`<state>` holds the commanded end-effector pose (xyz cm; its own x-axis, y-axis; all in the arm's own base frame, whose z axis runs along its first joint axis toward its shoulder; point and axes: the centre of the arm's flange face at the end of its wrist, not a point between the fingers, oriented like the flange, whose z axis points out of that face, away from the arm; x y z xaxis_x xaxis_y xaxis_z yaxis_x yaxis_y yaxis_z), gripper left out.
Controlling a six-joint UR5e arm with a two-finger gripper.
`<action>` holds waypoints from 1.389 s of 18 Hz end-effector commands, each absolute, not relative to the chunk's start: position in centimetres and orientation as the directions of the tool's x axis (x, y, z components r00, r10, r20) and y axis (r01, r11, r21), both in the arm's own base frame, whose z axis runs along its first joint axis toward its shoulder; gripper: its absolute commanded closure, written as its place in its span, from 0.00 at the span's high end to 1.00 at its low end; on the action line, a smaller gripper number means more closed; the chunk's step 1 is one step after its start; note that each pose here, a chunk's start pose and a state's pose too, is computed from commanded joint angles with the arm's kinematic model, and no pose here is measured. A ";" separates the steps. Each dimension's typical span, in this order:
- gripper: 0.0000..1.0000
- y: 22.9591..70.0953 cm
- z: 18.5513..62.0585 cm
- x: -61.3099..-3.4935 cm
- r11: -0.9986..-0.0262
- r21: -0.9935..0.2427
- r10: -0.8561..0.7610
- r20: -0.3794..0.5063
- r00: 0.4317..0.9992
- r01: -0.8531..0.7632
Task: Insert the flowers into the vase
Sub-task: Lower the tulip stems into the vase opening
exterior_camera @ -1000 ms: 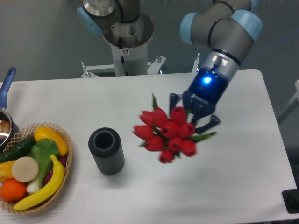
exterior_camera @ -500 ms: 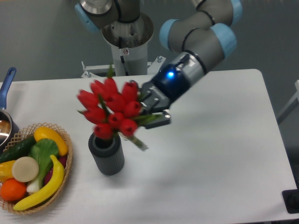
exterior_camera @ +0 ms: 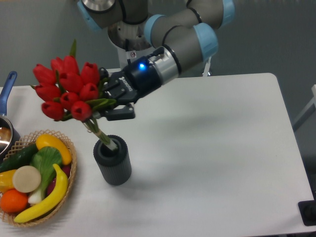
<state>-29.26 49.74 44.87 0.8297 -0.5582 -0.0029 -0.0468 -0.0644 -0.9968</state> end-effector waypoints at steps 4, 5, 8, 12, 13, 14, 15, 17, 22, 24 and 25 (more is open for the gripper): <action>0.31 49.9 43.9 -29.6 -0.076 -0.997 -0.556 0.015 0.831 -0.033; 0.31 49.9 43.5 -29.6 -0.082 -0.996 -0.555 0.022 0.831 -0.029; 0.31 49.9 43.0 -29.7 -0.089 -0.996 -0.555 0.032 0.831 -0.020; 0.32 50.2 39.4 -30.4 -0.106 -0.994 -0.552 0.046 0.832 -0.016; 0.33 50.0 38.7 -30.5 -0.102 -0.995 -0.552 0.037 0.833 -0.023; 0.36 50.0 38.2 -30.6 -0.099 -0.995 -0.552 0.031 0.833 -0.028; 0.38 49.8 38.0 -30.7 -0.098 -0.995 -0.549 0.029 0.835 -0.029; 0.51 49.5 37.8 -31.2 -0.101 -0.995 -0.541 0.032 0.841 -0.027; 0.81 48.9 37.1 -31.8 -0.125 -0.992 -0.523 0.050 0.851 -0.018; 0.96 48.8 36.9 -32.0 -0.139 -0.990 -0.517 0.050 0.855 -0.027; 0.97 48.7 36.6 -32.2 -0.155 -0.987 -0.510 0.057 0.858 -0.027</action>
<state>-32.16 48.67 36.59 0.8584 -0.5098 0.0566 -0.0273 -0.1555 -0.9875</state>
